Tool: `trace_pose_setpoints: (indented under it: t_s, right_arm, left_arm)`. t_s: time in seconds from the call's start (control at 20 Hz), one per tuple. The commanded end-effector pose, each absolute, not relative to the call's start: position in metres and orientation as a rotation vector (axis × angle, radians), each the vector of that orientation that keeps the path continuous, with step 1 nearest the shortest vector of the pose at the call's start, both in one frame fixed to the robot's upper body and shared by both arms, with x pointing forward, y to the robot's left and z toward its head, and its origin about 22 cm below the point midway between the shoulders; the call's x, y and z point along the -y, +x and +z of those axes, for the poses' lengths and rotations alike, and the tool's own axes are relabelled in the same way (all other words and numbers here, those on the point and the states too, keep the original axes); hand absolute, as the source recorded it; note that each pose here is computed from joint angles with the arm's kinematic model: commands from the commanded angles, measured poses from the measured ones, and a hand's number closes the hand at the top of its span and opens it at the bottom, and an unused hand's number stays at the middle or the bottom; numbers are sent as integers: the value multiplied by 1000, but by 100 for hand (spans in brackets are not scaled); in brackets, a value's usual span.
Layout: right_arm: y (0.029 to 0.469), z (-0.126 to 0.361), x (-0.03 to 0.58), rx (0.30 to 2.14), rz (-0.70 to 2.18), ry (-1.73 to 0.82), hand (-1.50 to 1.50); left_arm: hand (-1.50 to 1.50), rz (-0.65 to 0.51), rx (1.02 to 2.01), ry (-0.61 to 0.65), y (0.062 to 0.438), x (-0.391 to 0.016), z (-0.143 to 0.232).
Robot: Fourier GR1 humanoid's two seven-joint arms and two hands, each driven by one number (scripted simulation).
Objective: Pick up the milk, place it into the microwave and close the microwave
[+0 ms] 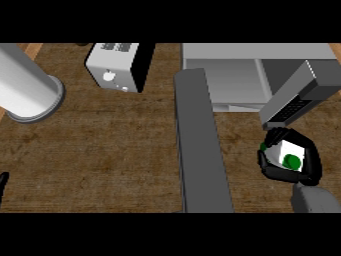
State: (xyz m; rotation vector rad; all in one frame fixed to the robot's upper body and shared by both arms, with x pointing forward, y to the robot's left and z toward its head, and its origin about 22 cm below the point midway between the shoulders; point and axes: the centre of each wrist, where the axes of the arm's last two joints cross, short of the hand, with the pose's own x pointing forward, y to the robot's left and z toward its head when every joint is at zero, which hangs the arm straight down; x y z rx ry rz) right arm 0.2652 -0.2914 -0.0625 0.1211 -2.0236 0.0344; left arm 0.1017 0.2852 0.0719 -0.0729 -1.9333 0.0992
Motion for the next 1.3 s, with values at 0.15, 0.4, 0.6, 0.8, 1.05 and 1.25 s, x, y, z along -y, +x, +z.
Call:
trace_pose_setpoints:
  t_s: [0.15,0.4,0.6,0.8,1.05,1.25]
  right_arm:
    - [284,-21,252,2045,144,-29,150]
    - [339,16,237,1989,160,-57,150]
    - [360,-7,227,1938,168,-76,150]
    - [392,16,185,1943,202,-71,150]
    - [416,14,221,1940,188,-77,150]
    - [423,13,207,1955,210,-129,150]
  left_arm:
    - [-150,125,1937,-65,100,-278,92]
    - [-150,102,1932,-91,91,-298,64]
    - [-150,95,1921,-83,105,-297,71]
    - [-150,96,1917,-58,119,-302,70]
    - [-150,92,1922,-97,104,-311,66]
    - [-150,75,1925,-114,110,-301,64]
